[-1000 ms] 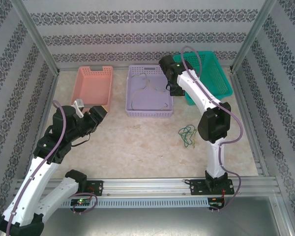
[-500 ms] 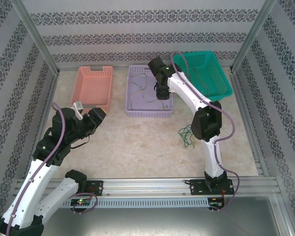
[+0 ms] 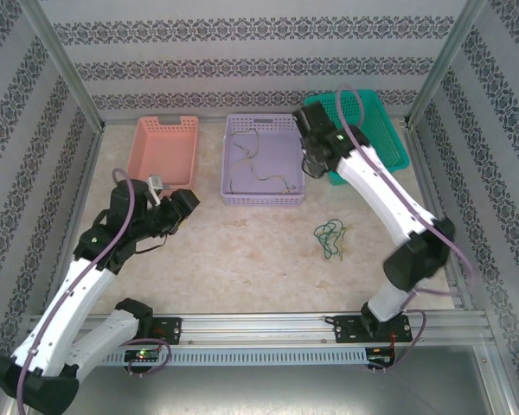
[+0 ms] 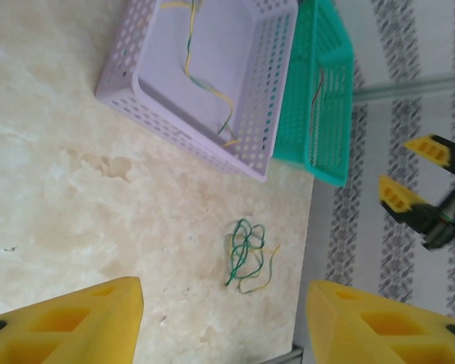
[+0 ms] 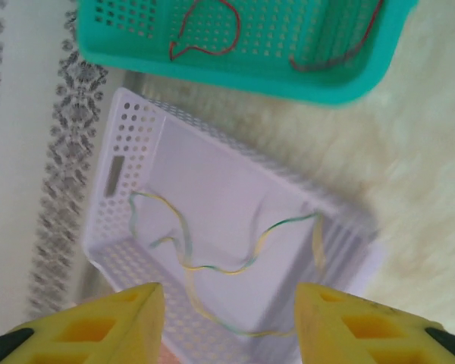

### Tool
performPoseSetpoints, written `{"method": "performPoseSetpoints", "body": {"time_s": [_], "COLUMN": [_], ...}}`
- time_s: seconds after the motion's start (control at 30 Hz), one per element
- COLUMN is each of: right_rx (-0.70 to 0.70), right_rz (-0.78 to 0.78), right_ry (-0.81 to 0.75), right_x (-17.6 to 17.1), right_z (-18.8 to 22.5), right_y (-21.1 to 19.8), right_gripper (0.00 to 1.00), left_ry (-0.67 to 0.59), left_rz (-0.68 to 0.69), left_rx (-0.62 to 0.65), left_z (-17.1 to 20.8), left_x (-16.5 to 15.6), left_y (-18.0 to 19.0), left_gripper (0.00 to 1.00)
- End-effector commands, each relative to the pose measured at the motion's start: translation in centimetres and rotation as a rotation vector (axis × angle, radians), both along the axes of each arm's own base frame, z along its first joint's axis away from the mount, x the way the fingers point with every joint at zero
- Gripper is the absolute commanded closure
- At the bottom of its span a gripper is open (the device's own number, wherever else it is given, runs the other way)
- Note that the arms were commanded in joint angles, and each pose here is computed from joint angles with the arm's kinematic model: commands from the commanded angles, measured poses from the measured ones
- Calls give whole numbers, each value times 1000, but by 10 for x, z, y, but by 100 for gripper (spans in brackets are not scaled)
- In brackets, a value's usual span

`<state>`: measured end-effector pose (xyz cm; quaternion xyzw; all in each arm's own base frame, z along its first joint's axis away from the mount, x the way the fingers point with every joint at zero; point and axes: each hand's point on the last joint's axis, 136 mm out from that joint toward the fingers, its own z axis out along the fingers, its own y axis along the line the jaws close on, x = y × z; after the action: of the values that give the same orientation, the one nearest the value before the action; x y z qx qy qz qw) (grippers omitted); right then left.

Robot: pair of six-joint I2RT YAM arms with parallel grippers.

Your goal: Untangle the cables

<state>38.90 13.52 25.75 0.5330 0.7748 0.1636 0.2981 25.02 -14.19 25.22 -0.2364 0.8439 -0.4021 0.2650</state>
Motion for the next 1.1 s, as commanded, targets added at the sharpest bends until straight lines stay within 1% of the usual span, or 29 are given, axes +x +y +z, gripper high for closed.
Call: {"method": "performPoseSetpoints", "body": {"time_s": [0.0,0.1,0.13,0.2,0.27,0.37,0.43,0.5,0.57,0.63,0.73,0.83,0.9,0.93,0.97,1.0,1.03,1.07], "right_rx": [-235,-152,-130,-128,-134,-116,-88,-81,-83,-84,-82,-52,-34,-33,-41,-56,-78,-104], "right_rz": [243,446,486,526,582,642,667,672,660,646,643,663,690,705,726,753,784,823], "right_ry": [39,110,159,247,279,313,337,369,413,451,452,444,452,456,456,455,444,418], "right_x": [-23,-55,-70,-99,-121,-139,-145,-147,-149,-151,-144,-134,-131,-131,-131,-132,-132,-132], "right_z": [-23,-64,-79,-102,-118,-144,-160,-173,-187,-198,-209,-216,-220,-222,-221,-219,-215,-208], "right_y": [-29,-38,-45,-61,-70,-70,-68,-68,-72,-77,-78,-70,-64,-62,-59,-57,-54,-48], "right_gripper": [51,49,49,46,40,35,35,38,43,46,48,57,65,71,82,95,100,100], "left_ry": [-37,-20,-17,-13,-6,10,23,30,34,41,40,42,44,45,46,45,45,47], "left_rz": [-168,-245,-267,-306,-347,-402,-437,-472,-500,-519,-536,-548,-554,-555,-556,-554,-553,-552], "left_rx": [17,33,40,58,69,87,96,101,101,96,94,93,97,99,100,101,100,100], "left_z": [-1,-12,-15,-21,-28,-39,-47,-51,-55,-58,-61,-63,-64,-65,-65,-65,-64,-64], "left_x": [1,2,3,5,6,8,9,9,10,10,12,13,13,14,13,14,14,13], "left_y": [-23,-36,-40,-48,-58,-75,-88,-102,-115,-126,-138,-146,-150,-150,-151,-151,-152,-151], "left_gripper": [42,44,45,46,46,46,46,46,47,47,47,47,48,47,47,47,47,47]}}
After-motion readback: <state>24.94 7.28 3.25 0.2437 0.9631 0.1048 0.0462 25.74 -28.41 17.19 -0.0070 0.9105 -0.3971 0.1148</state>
